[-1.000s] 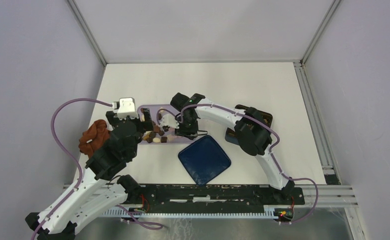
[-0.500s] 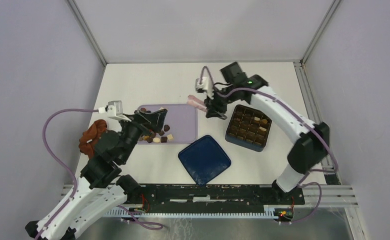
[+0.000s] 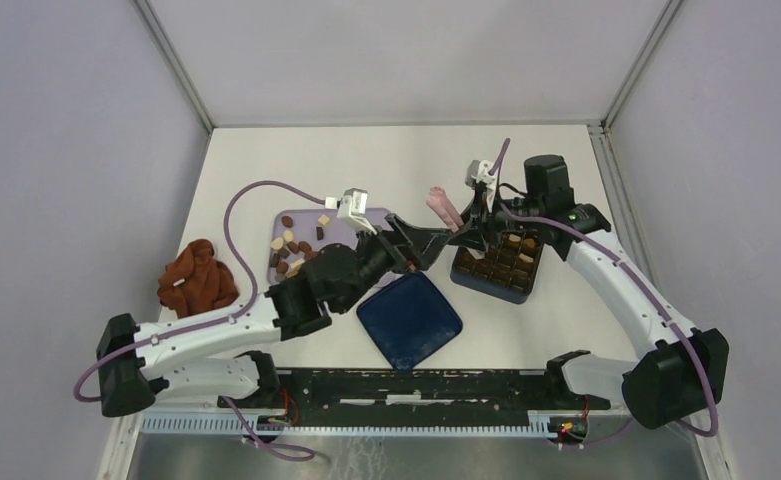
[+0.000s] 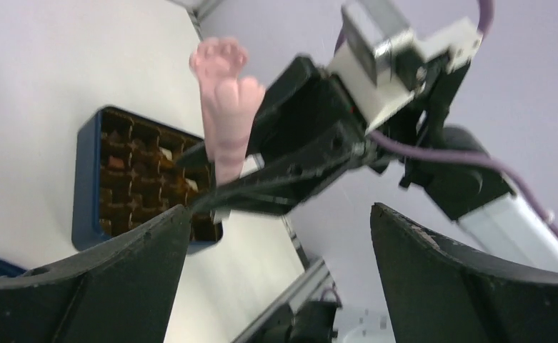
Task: Pack the chocolate
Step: Adjust the clamp.
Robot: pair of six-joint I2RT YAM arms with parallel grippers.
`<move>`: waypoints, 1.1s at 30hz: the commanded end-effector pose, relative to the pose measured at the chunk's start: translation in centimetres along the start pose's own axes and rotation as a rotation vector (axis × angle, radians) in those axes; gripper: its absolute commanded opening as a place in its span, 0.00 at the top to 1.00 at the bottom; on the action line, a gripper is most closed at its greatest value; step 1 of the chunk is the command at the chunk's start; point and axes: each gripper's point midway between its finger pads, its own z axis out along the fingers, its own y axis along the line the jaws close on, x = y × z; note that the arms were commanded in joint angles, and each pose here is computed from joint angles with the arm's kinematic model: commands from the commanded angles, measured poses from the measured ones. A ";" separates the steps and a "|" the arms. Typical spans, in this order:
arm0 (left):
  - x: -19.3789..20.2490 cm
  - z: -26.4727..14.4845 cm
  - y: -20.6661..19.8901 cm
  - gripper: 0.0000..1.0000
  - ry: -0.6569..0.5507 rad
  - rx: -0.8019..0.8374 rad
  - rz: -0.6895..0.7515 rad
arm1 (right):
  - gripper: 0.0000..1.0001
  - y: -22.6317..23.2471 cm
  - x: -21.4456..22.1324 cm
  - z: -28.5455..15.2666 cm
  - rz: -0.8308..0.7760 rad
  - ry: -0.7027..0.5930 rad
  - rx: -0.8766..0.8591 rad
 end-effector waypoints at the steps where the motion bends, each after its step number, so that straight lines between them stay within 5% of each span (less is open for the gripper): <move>1: -3.7 2.2 0.3 0.00 -0.200 -0.148 -0.009 | 0.58 0.6 -1.9 -0.2 -0.044 -0.087 -0.031; 10: -4.5 4.0 3.9 0.11 -0.355 -0.455 -0.031 | 0.58 0.4 -1.7 -0.1 -0.038 -0.088 -0.010; 23: -3.6 6.6 4.1 0.20 -0.400 -0.480 -0.097 | 0.58 0.1 -0.6 0.5 -0.036 -0.058 -0.013; 30: -2.9 8.5 4.9 0.48 -0.335 -0.436 -0.205 | 0.58 0.5 -0.5 0.7 -0.053 -0.052 -0.030; 33: -2.4 9.1 5.2 0.68 -0.291 -0.415 -0.248 | 0.58 0.3 -0.4 0.7 -0.061 -0.047 -0.016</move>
